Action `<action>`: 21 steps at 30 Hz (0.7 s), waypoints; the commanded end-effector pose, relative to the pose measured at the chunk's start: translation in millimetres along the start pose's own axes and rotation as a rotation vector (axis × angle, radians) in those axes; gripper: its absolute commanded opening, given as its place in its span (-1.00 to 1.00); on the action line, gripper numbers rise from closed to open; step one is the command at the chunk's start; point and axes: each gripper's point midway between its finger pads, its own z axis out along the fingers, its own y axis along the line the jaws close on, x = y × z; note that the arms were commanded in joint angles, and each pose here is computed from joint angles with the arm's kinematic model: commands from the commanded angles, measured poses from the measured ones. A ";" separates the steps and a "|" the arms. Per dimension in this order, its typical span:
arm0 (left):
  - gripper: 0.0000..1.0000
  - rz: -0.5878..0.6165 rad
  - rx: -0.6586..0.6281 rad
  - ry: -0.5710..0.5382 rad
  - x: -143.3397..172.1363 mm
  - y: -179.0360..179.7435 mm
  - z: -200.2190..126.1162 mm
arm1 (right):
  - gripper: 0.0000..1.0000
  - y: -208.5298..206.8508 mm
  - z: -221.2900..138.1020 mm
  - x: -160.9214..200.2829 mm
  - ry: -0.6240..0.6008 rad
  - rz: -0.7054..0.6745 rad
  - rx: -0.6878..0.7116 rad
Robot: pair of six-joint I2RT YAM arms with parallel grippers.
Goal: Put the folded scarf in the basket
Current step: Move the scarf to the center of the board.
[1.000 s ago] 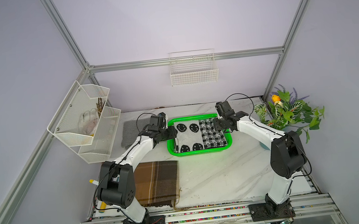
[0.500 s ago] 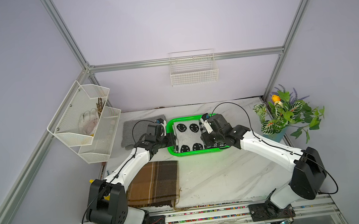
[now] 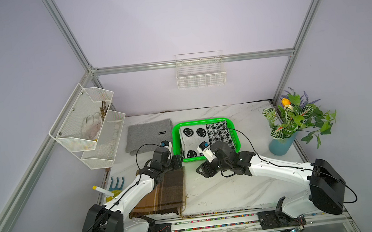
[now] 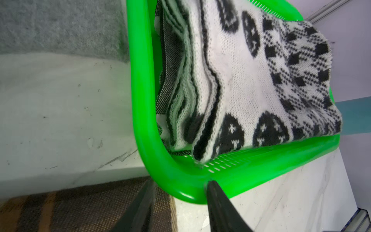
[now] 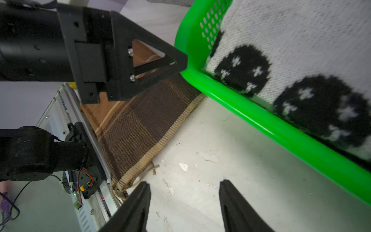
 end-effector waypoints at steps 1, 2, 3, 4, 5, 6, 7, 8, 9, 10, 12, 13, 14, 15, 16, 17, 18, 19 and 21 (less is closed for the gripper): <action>-0.16 -0.010 -0.074 0.003 20.6 17.6 -4.2 | 0.21 28.3 19.5 -0.5 -0.014 0.005 -0.101; -0.22 -0.004 -0.096 0.004 22.3 21.9 -6.4 | 0.21 27.3 30.3 6.4 0.006 0.011 -0.096; -0.26 0.001 -0.104 0.002 23.6 24.2 -7.4 | 0.21 29.3 36.1 9.8 0.017 0.010 -0.097; -0.26 0.008 -0.100 -0.012 19.8 22.6 -8.5 | 0.21 32.2 41.3 13.8 0.036 0.005 -0.101; -0.26 0.019 -0.096 -0.024 13.5 19.2 -10.3 | 0.21 34.5 45.4 15.9 0.052 -0.002 -0.104; -0.26 0.026 -0.083 -0.031 8.2 14.4 -11.7 | 0.21 34.0 49.1 17.5 0.058 -0.006 -0.097; -0.25 0.028 -0.067 -0.040 3.7 9.5 -13.2 | 0.21 31.9 53.0 19.5 0.060 -0.003 -0.088; -0.25 0.029 -0.054 -0.053 -0.9 5.4 -15.1 | 0.21 29.9 58.9 23.2 0.067 0.005 -0.087; -0.25 0.034 -0.048 -0.066 -5.2 2.8 -17.5 | 0.21 29.7 65.1 27.4 0.085 0.013 -0.092; -0.24 0.038 -0.055 -0.075 -7.9 3.0 -19.7 | 0.21 30.9 70.8 31.1 0.101 0.020 -0.098; -0.25 0.033 -0.088 -0.090 -10.4 8.9 -22.0 | 0.21 32.5 83.2 39.7 0.135 0.026 -0.097; -0.25 0.027 -0.095 -0.092 -10.6 10.5 -21.9 | 0.21 34.4 87.5 43.0 0.150 0.032 -0.108; -0.25 0.026 -0.105 -0.092 -10.3 12.8 -21.3 | 0.22 36.6 91.6 45.8 0.163 0.041 -0.129; -0.25 0.026 -0.112 -0.093 -10.7 14.4 -20.3 | 0.22 37.9 94.5 47.7 0.170 0.051 -0.140; -0.25 0.027 -0.113 -0.095 -11.2 15.3 -18.4 | 0.23 38.1 97.2 48.7 0.171 0.058 -0.146; -0.25 0.028 -0.113 -0.090 -11.1 16.1 -16.0 | 0.24 38.2 99.7 52.5 0.184 0.068 -0.151; -0.25 0.028 -0.113 -0.086 -11.3 16.6 -14.1 | 0.24 37.6 101.4 54.0 0.190 0.075 -0.150; -0.25 0.027 -0.108 -0.083 -10.0 16.9 -11.2 | 0.25 40.1 104.5 50.8 0.175 0.075 -0.163; -0.25 0.025 -0.105 -0.077 -7.2 17.9 -7.2 | 0.25 42.0 110.2 54.2 0.190 0.087 -0.181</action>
